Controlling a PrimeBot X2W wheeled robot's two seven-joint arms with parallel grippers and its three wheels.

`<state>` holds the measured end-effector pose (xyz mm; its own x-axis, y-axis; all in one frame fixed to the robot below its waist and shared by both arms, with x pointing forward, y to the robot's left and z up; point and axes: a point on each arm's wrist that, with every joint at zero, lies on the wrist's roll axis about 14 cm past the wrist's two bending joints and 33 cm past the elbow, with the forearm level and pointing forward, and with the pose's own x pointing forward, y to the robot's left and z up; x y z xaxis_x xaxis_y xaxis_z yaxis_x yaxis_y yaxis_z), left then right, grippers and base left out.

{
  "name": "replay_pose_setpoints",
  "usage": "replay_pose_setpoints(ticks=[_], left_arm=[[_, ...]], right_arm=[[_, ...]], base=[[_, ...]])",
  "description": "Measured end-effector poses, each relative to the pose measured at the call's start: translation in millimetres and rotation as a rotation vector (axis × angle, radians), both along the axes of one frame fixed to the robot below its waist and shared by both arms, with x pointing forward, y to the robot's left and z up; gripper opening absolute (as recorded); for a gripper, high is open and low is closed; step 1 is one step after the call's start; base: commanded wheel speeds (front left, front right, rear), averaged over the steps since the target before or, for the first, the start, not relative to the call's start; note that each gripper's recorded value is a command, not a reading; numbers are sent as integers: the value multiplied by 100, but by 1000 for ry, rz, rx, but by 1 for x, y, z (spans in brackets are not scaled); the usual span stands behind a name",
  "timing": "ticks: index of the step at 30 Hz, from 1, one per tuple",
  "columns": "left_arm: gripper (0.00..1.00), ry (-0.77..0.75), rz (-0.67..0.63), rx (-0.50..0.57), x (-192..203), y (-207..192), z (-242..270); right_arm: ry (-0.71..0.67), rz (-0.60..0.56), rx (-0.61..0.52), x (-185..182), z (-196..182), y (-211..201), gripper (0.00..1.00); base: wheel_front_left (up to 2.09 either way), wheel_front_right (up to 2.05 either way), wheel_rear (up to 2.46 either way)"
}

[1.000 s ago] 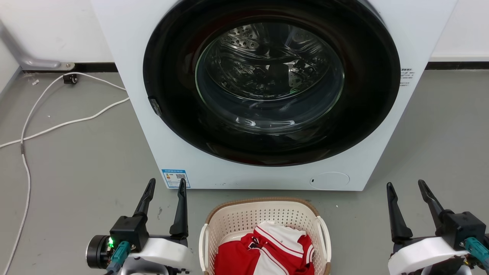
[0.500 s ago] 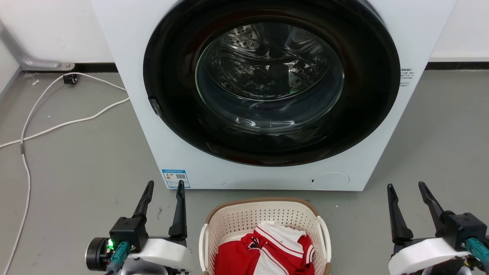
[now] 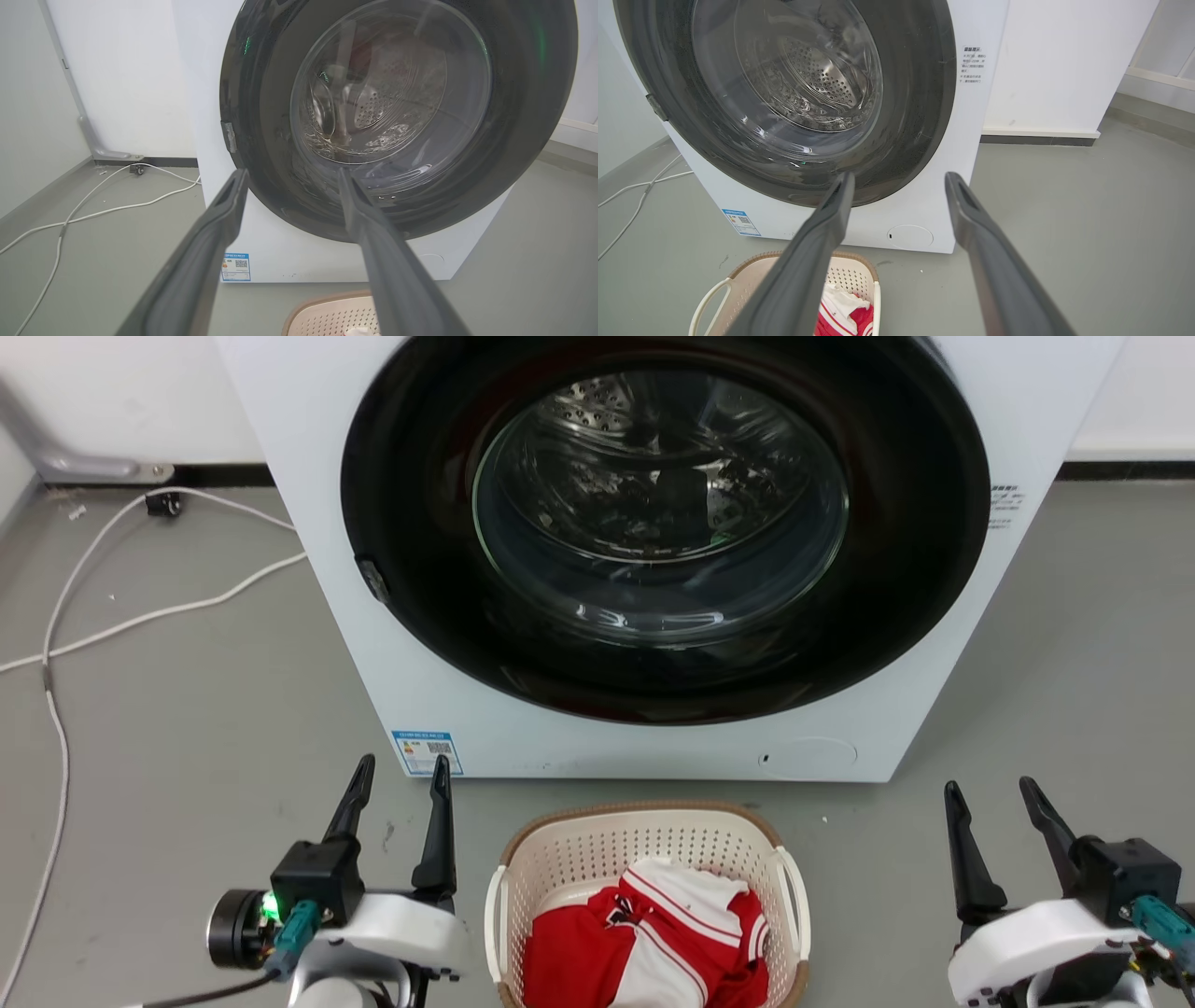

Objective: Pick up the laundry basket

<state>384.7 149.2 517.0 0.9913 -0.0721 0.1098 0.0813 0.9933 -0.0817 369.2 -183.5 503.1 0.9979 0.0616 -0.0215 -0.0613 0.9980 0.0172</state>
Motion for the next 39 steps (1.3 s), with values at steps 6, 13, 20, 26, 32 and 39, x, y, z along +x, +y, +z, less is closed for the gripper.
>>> replay_pose_setpoints(ticks=[6, 13, 20, 26, 32, 39], left_arm=[[100, 53, -20, 9, 27, -1, -17], [100, 239, -39, 2, 53, 2, -78], [100, 495, -61, 3, 57, 5, -153], [100, 685, -85, -6, 56, 1, -202], [100, 847, -105, 4, 60, 0, -242], [100, 1022, -124, 19, 55, -1, -284]], right_arm=[[121, 2, -7, 20, -29, 0, 100], [334, 29, -13, 39, -86, 10, 100], [582, 81, -11, 44, -150, 26, 100], [744, 110, -14, 45, -191, 34, 100], [874, 149, -33, 54, -227, 43, 100], [1005, 164, -30, 56, -264, 45, 100]], base=[[0, 0, 0], [0, 0, 0], [0, 0, 0], [0, 0, 0], [0, 0, 0], [0, 0, 0]])
